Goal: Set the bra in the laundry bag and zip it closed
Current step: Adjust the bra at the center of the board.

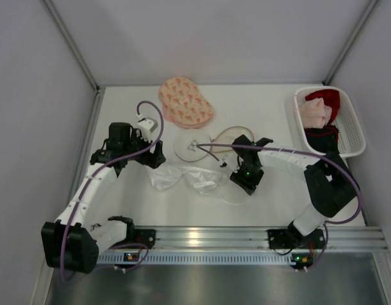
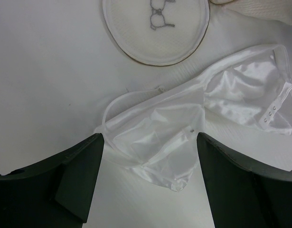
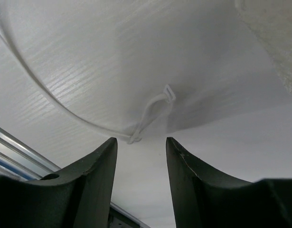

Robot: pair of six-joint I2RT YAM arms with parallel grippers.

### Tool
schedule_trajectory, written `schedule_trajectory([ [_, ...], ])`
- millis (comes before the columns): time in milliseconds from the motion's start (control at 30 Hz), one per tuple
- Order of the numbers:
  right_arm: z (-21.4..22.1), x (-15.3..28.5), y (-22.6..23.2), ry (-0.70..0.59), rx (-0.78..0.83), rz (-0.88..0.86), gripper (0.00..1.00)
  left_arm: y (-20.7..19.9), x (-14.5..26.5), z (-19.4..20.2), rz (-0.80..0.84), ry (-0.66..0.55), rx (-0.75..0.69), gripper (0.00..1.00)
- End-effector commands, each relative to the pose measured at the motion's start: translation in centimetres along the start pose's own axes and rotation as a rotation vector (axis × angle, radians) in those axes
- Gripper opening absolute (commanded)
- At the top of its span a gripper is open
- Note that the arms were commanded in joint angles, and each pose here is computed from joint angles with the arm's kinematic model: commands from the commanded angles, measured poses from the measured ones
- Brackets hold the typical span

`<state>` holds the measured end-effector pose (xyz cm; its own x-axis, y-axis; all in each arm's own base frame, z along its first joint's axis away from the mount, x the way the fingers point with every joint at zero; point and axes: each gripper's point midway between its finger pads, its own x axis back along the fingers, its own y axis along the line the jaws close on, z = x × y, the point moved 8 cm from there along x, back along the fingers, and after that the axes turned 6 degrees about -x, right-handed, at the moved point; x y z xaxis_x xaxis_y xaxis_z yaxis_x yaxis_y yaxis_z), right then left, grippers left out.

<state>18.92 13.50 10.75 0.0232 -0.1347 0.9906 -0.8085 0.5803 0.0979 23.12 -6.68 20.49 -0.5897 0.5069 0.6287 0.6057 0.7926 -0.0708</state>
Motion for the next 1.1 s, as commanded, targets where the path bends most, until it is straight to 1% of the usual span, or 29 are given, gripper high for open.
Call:
schedule_trajectory([
  [0, -1.5, -0.8, 0.3, -0.043, -0.001, 0.006, 0.46, 0.4, 0.6, -2.1, -0.011, -0.084, -0.029, 0.86],
  [67, -1.4, -1.5, 0.1, -0.016, 0.004, 0.032, 0.37, 0.4, 0.7, -2.2, -0.017, -0.085, -0.031, 0.86],
  [100, -1.4, -1.6, -0.1, -0.019, 0.014, 0.038, 0.27, 0.5, 0.7, -2.2, -0.021, -0.086, -0.031, 0.86],
  [133, -1.4, -1.6, -0.2, -0.018, 0.017, 0.042, 0.09, 0.5, 0.8, -2.3, -0.024, -0.088, -0.037, 0.86],
  [167, -1.3, -1.4, -0.1, -0.015, 0.024, 0.042, 0.02, 0.6, 0.8, -2.3, -0.026, -0.091, -0.039, 0.86],
  [200, -1.1, -1.1, 0.0, -0.017, 0.044, 0.039, 0.0, 0.6, 0.8, -2.2, -0.025, -0.088, -0.036, 0.86],
  [267, -0.2, 0.3, 0.4, -0.036, 0.069, 0.028, 0.0, 0.7, 1.0, -2.1, -0.027, -0.09, -0.047, 0.86],
  [300, 0.0, 0.9, 0.4, -0.054, 0.116, 0.018, 0.0, 0.7, 1.0, -1.9, -0.028, -0.088, -0.052, 0.86],
  [333, 0.3, 2.6, 0.4, -0.107, 0.126, 0.052, 0.0, 0.7, 0.9, -1.7, -0.023, -0.086, -0.068, 0.85],
  [367, 0.7, 3.4, 0.2, -0.119, 0.135, 0.061, 0.0, 0.7, 0.9, -1.5, -0.016, -0.084, -0.078, 0.85],
  [467, 2.5, 5.5, 0.5, -0.108, 0.201, 0.079, 0.0, 0.7, 0.5, -0.6, -0.003, -0.063, -0.114, 0.84],
  [567, 3.9, 7.3, 0.6, -0.131, 0.221, 0.124, 0.0, 1.3, -0.6, 1.0, -0.018, 0.006, -0.119, 0.83],
  [600, 4.2, 8.4, 0.3, -0.169, 0.225, 0.157, 0.0, 1.7, -1.0, 1.6, -0.037, 0.042, -0.114, 0.82],
  [667, 4.2, 9.7, 0.1, -0.21, 0.219, 0.189, 0.0, 1.9, -1.5, 2.1, -0.042, 0.07, -0.11, 0.82],
  [767, 2.6, 12.0, -0.4, -0.341, 0.198, 0.231, 0.0, 2.0, -2.1, 2.3, -0.03, 0.078, -0.089, 0.82],
  [800, 1.3, 12.2, -0.5, -0.38, 0.2, 0.223, 0.0, 2.0, -2.2, 2.2, -0.027, 0.073, -0.074, 0.82],
  [833, 0.1, 13.6, -0.6, -0.431, 0.197, 0.234, 0.0, 2.1, -2.2, 2.1, -0.032, 0.068, -0.066, 0.82],
  [967, -5.2, 15.7, -1.2, -0.539, 0.167, 0.203, 0.0, 2.7, -2.0, 1.8, -0.042, 0.049, -0.01, 0.82],
  [1000, -6.6, 15.3, -1.3, -0.539, 0.174, 0.169, 0.0, 2.8, -1.9, 1.8, -0.044, 0.045, 0.005, 0.82],
  [1033, -8.2, 16.4, -1.2, -0.588, 0.191, 0.17, 0.0, 2.8, -1.8, 1.9, -0.043, 0.044, 0.015, 0.82],
  [1067, -9.1, 16.5, -1.1, -0.598, 0.194, 0.157, 0.0, 3.0, -1.7, 2.0, -0.048, 0.039, 0.022, 0.82],
])
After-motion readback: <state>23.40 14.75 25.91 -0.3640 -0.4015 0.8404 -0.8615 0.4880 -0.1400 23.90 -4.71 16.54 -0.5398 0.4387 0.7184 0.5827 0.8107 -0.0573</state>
